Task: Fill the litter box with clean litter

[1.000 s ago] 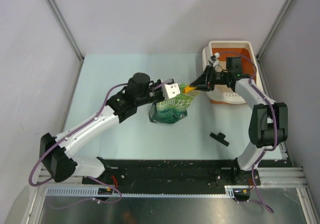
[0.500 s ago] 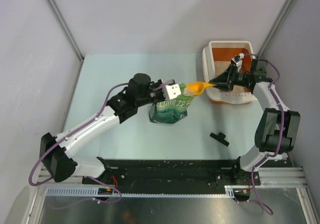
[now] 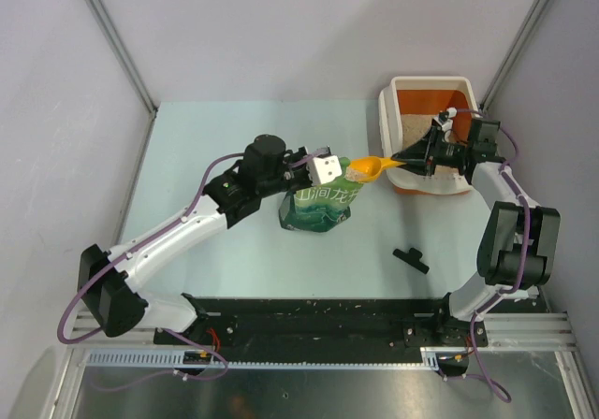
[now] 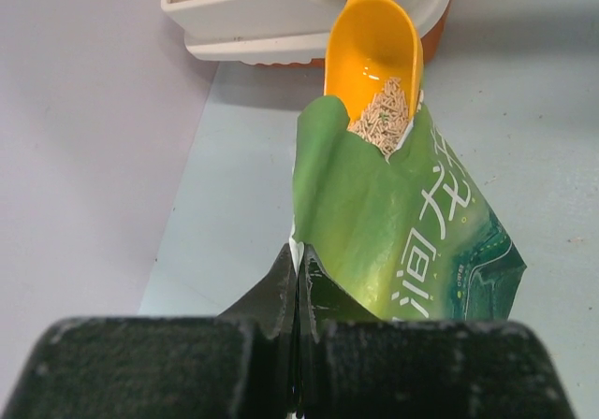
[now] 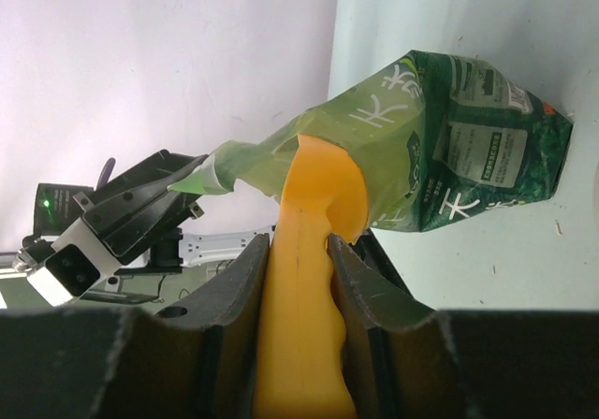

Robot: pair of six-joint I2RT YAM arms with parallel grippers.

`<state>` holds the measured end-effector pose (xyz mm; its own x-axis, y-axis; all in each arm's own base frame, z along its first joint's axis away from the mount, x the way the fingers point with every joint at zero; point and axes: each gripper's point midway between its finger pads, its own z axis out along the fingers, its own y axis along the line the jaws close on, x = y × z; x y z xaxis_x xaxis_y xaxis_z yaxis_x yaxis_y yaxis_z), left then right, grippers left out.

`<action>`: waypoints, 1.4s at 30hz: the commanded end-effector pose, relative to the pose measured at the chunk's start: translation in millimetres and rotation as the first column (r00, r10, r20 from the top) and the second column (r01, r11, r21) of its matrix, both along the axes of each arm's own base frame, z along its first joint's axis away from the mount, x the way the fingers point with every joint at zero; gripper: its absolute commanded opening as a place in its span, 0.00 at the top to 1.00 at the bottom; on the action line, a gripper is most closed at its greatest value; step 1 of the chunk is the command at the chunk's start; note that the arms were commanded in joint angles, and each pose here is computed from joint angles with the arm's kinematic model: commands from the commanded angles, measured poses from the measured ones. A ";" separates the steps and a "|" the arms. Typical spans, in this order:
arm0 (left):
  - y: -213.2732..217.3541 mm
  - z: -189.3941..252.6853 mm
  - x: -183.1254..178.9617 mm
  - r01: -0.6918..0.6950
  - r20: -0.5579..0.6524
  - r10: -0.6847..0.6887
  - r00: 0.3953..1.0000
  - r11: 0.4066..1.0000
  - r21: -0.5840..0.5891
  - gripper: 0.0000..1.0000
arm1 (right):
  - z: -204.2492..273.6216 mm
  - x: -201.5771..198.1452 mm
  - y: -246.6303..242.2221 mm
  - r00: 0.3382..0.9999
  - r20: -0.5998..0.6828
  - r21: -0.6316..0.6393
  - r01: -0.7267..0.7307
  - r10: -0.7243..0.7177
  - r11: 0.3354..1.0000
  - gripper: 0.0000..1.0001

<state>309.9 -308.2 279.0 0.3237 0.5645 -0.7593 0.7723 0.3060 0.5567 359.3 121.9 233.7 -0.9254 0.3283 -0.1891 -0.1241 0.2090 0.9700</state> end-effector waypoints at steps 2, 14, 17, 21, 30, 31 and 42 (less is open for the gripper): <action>4.5 26.9 8.2 -0.023 0.070 0.025 0.997 1.000 -0.019 1.00 | 8.6 -11.4 -7.2 0.999 0.033 -0.004 -0.002 0.003 1.000 1.00; 4.7 25.3 5.3 -0.004 0.080 0.005 0.997 1.000 -0.008 1.00 | -18.1 -12.8 26.3 0.997 0.049 -0.088 -0.056 0.061 0.995 1.00; 3.9 27.7 6.0 -0.005 0.081 0.006 0.997 1.000 -0.013 1.00 | -3.4 -17.0 44.4 0.992 0.077 -0.044 -0.099 0.102 0.994 1.00; 4.5 28.6 6.3 -0.003 0.092 0.004 0.996 1.000 -0.007 1.00 | -1.7 -19.2 11.8 0.999 0.024 -0.025 -0.038 0.038 0.999 1.00; 4.9 25.7 8.5 -0.006 0.100 0.005 0.995 1.000 0.009 1.00 | 14.5 -14.2 -1.5 0.999 0.019 0.057 -0.049 0.048 0.997 1.00; 5.0 26.9 8.9 -0.007 0.103 0.006 0.995 1.000 0.008 1.00 | 17.6 -10.4 -7.5 0.999 0.040 0.060 -0.036 0.034 0.998 1.00; 8.3 26.8 10.9 -0.020 0.119 0.017 0.993 1.000 0.022 1.00 | 25.8 -12.3 -24.9 0.998 0.051 0.092 -0.036 0.032 0.995 1.00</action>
